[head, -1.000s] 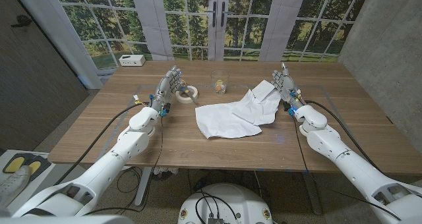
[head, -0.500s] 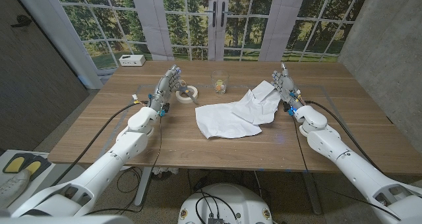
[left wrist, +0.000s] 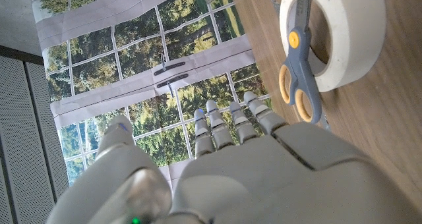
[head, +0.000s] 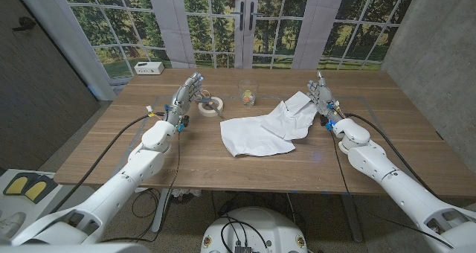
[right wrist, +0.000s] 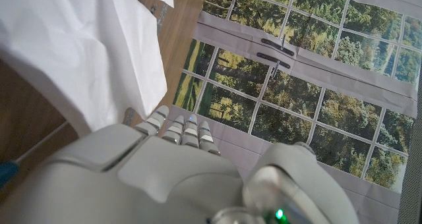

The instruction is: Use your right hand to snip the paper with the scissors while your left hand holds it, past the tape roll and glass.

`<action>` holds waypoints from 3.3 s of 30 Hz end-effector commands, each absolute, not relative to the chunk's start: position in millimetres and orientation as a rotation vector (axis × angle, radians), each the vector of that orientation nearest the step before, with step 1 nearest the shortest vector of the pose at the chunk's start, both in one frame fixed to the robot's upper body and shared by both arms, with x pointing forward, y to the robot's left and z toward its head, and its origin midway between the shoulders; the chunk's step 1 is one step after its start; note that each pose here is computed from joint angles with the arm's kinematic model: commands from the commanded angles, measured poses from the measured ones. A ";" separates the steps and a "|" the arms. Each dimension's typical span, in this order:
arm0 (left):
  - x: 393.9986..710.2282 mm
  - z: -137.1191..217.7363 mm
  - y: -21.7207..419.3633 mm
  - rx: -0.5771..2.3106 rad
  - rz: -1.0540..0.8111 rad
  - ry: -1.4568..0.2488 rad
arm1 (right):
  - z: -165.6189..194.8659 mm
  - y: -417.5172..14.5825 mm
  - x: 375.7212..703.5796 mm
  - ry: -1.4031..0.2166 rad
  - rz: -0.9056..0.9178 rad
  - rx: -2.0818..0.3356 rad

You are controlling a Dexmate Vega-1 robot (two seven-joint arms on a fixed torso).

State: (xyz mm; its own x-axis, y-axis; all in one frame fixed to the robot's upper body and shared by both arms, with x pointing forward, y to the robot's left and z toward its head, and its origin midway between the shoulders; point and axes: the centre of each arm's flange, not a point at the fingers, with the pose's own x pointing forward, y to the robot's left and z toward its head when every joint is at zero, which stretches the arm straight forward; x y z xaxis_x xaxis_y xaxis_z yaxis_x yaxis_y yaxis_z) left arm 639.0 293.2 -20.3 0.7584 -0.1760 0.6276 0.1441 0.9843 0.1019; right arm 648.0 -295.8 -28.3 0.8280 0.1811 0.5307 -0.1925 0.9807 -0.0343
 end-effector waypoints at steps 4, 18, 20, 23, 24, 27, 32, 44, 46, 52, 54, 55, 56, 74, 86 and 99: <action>626.0 -8.4 279.0 0.136 -0.110 -0.716 | -20.4 -324.2 647.5 -0.555 0.213 0.004; 629.2 -2.4 287.5 0.188 -0.134 -0.772 | -29.0 -325.8 632.2 -0.581 0.163 0.029; 628.0 -0.7 292.3 0.242 -0.127 -0.771 | -29.7 -322.4 631.6 -0.585 0.163 0.022; 627.3 0.3 297.8 0.267 -0.125 -0.766 | -32.5 -318.2 632.6 -0.583 0.159 0.027; 626.8 0.8 299.0 0.268 -0.126 -0.769 | -32.9 -316.9 632.5 -0.584 0.155 0.036; 625.4 3.1 301.8 0.301 -0.117 -0.779 | -31.4 -313.2 632.9 -0.586 0.155 0.027; 623.4 6.2 303.8 0.371 -0.106 -0.782 | -26.1 -309.4 632.6 -0.606 0.164 0.017; 615.3 19.8 305.2 0.544 -0.036 -0.825 | -24.0 -308.8 631.1 -0.607 0.159 0.012; 614.7 21.1 305.5 0.565 -0.034 -0.823 | -23.2 -308.9 630.6 -0.609 0.158 0.007; 611.6 26.7 304.8 0.635 -0.015 -0.830 | -19.7 -309.6 628.8 -0.607 0.154 -0.002; 610.6 28.1 304.4 0.659 -0.008 -0.832 | -18.6 -310.6 628.6 -0.608 0.154 -0.006; 609.7 29.1 304.2 0.678 -0.002 -0.835 | -18.1 -311.2 628.5 -0.609 0.152 -0.009; 608.9 29.9 304.0 0.696 0.005 -0.839 | -17.7 -311.7 628.5 -0.610 0.153 -0.011; 603.2 45.2 299.9 0.834 0.054 -0.856 | -15.7 -322.5 629.5 -0.605 0.143 -0.015; 600.1 55.0 298.0 0.923 0.073 -0.868 | -13.8 -327.0 626.3 -0.605 0.133 -0.014; 592.0 66.8 298.5 1.042 0.089 -0.880 | -13.9 -326.2 621.5 -0.615 0.128 -0.015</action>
